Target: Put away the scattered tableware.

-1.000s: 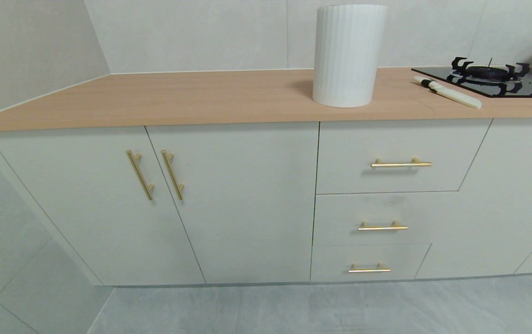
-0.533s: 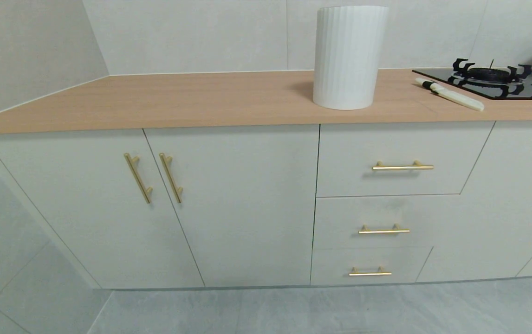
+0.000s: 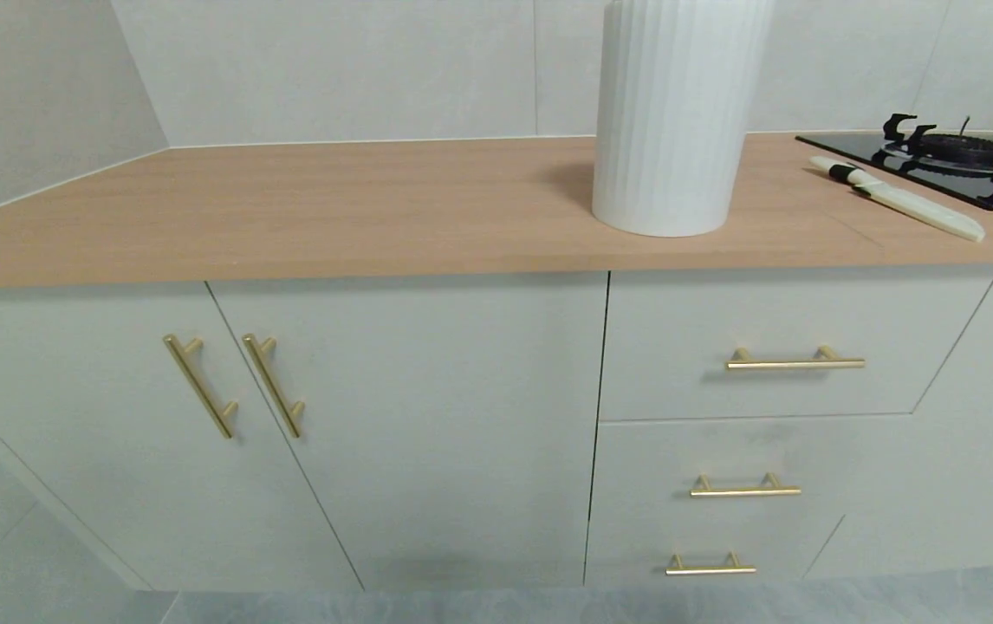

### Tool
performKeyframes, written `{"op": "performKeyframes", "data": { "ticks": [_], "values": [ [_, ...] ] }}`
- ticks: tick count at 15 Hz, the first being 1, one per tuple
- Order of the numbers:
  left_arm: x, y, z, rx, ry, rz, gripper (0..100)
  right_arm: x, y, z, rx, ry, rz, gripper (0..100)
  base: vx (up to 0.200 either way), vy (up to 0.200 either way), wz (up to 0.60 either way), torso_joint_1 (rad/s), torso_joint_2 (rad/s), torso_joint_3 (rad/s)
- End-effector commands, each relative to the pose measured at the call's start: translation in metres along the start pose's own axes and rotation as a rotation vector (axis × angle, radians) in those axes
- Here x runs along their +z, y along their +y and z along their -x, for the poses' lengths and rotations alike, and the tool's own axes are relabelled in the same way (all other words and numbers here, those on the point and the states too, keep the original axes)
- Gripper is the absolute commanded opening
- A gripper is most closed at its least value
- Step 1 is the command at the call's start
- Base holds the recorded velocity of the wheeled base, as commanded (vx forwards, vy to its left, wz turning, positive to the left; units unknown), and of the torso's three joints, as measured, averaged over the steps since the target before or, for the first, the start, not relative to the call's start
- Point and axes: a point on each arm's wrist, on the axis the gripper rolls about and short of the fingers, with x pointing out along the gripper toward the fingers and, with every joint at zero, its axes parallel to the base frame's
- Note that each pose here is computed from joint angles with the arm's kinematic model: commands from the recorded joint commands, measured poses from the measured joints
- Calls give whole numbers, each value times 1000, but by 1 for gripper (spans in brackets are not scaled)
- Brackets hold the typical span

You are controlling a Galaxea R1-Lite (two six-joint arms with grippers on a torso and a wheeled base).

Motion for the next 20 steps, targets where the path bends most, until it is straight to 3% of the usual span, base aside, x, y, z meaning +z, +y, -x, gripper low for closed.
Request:
{"op": "performKeyframes", "data": {
  "ticks": [1, 8, 20],
  "values": [
    [0, 0, 0, 0, -1, 1, 100, 0, 0, 0, 0, 2, 0, 100, 200, 0, 0, -2, 2, -2],
    [0, 0, 0, 1, -1, 1, 100, 0, 0, 0, 0, 2, -1, 100, 200, 0, 0, 4, 2, 0],
    [0, 0, 0, 1, -1, 0, 100, 0, 0, 0, 0, 2, -3, 100, 0, 0, 0, 0, 0, 0]
  ]
}}
